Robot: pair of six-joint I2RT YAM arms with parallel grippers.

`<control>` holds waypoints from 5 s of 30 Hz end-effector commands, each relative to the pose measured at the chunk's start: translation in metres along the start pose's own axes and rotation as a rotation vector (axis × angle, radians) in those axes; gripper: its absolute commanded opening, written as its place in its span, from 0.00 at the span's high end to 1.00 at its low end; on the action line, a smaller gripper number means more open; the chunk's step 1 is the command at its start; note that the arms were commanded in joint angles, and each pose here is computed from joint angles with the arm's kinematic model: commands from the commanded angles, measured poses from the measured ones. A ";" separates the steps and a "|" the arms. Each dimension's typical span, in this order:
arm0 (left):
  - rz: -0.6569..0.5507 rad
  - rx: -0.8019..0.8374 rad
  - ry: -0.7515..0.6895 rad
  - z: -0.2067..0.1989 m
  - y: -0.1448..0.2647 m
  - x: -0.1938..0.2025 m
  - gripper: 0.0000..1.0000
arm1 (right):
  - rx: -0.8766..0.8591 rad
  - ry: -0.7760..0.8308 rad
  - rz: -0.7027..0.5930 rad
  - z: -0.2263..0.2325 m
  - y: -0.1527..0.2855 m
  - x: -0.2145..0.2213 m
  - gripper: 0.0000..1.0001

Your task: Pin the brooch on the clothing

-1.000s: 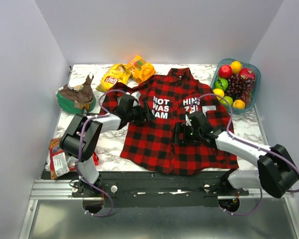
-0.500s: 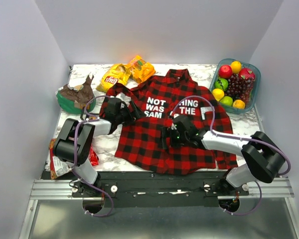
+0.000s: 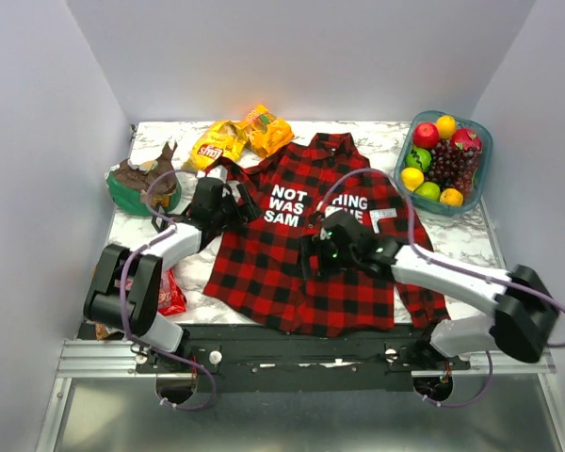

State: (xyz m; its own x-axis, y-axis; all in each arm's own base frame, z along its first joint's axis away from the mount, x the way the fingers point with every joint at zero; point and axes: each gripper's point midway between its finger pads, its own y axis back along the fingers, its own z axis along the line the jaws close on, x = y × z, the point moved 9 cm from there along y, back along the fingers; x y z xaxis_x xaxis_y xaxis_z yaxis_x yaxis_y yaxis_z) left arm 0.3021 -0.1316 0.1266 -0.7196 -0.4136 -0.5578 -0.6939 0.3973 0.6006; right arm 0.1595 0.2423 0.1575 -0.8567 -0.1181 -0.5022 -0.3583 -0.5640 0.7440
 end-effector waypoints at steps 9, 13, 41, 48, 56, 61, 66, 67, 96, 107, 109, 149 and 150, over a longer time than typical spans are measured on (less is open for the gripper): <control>-0.021 0.183 -0.548 -0.141 0.033 -0.036 0.02 | 0.393 -0.310 -0.170 -0.114 0.088 -0.024 0.00; 0.128 0.218 -0.599 -0.163 0.008 -0.016 0.02 | 0.528 -0.391 -0.193 -0.143 0.086 -0.031 0.00; 0.340 0.070 -0.562 -0.102 -0.065 0.019 0.01 | 0.680 -0.455 0.017 -0.204 0.030 -0.021 0.57; 0.328 0.069 -0.414 -0.069 -0.074 -0.002 0.01 | 0.682 -0.451 0.007 -0.204 0.033 -0.019 0.81; 0.373 0.024 -0.341 -0.042 -0.089 0.002 0.01 | 0.685 -0.426 -0.007 -0.202 0.038 -0.025 0.99; 0.374 -0.027 -0.335 -0.027 -0.090 0.000 0.01 | 0.769 -0.381 -0.042 -0.201 0.059 -0.033 0.99; 0.364 -0.048 -0.333 -0.021 -0.089 -0.003 0.01 | 0.912 -0.329 -0.108 -0.205 0.084 -0.048 0.99; 0.367 -0.052 -0.335 -0.020 -0.089 -0.001 0.01 | 0.937 -0.325 -0.121 -0.207 0.089 -0.053 0.99; 0.334 -0.216 -0.399 0.006 -0.089 -0.020 0.01 | 0.593 -0.487 -0.103 -0.221 0.096 -0.032 0.27; 0.254 -0.160 -0.408 -0.018 -0.073 -0.043 0.01 | 0.608 -0.703 -0.044 -0.209 0.088 0.019 0.23; 0.244 -0.156 -0.410 -0.021 -0.070 -0.046 0.01 | 0.616 -0.717 -0.049 -0.208 0.089 0.022 0.23; 0.408 -0.320 -0.857 -0.050 -0.099 0.041 0.66 | 0.743 -0.534 -0.301 -0.167 0.146 -0.047 0.99; 0.408 -0.322 -0.859 -0.050 -0.099 0.041 0.66 | 0.755 -0.512 -0.329 -0.166 0.157 -0.056 0.99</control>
State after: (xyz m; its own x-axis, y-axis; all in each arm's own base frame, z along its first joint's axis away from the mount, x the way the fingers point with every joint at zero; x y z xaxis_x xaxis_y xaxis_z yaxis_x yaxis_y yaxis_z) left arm 0.3475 -0.2486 0.1015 -0.7306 0.4248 -0.5346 -0.4753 0.2456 0.8448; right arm 0.1998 0.0436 0.1654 -0.7690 0.4602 -0.4437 -0.4623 0.0792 0.8832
